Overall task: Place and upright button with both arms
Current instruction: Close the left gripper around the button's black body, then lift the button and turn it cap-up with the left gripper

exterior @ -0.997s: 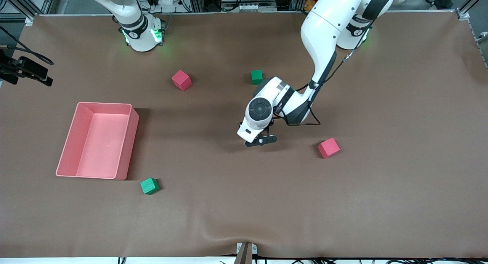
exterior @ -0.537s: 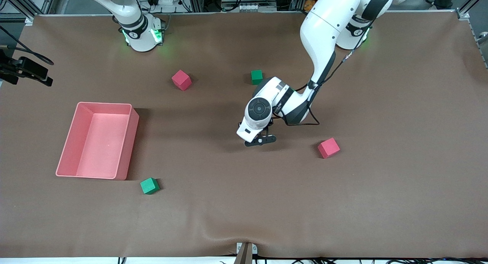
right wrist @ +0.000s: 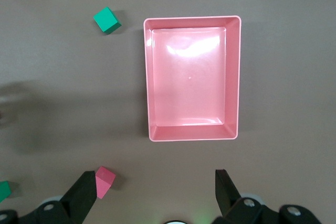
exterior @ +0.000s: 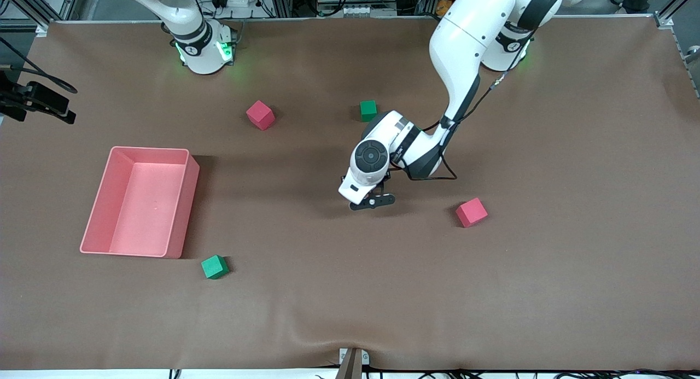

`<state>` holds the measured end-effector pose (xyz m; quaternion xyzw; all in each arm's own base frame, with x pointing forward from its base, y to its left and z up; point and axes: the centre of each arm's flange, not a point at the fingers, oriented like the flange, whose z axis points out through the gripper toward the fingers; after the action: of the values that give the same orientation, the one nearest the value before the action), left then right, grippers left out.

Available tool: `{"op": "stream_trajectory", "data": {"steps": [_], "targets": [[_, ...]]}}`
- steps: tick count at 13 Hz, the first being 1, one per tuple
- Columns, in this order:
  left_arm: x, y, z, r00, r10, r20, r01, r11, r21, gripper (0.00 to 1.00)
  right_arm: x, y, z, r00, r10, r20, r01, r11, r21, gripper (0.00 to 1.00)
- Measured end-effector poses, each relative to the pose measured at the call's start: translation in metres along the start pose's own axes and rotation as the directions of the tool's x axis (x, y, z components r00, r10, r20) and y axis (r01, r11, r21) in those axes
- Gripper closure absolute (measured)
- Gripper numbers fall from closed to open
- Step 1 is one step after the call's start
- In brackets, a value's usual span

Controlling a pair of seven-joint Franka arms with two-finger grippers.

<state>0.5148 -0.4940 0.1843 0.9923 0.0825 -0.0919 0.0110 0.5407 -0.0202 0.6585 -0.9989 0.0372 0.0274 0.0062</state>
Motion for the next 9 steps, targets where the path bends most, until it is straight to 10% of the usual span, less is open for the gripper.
{"op": "stream_trajectory", "data": {"steps": [2,9], "targets": [[0.001,0.001,-0.002,1.0,-0.001,-0.004,0.001,1.0,-0.006,0.66,0.0,0.0,0.0,1.0,0.0,0.0,0.0,1.0,0.0,0.0],[0.002,0.013,-0.049,0.996,-0.071,-0.048,0.067,0.995,-0.069,0.67,0.0,0.0,0.0,1.0,-0.001,0.001,0.001,1.0,0.0,0.0]]}}
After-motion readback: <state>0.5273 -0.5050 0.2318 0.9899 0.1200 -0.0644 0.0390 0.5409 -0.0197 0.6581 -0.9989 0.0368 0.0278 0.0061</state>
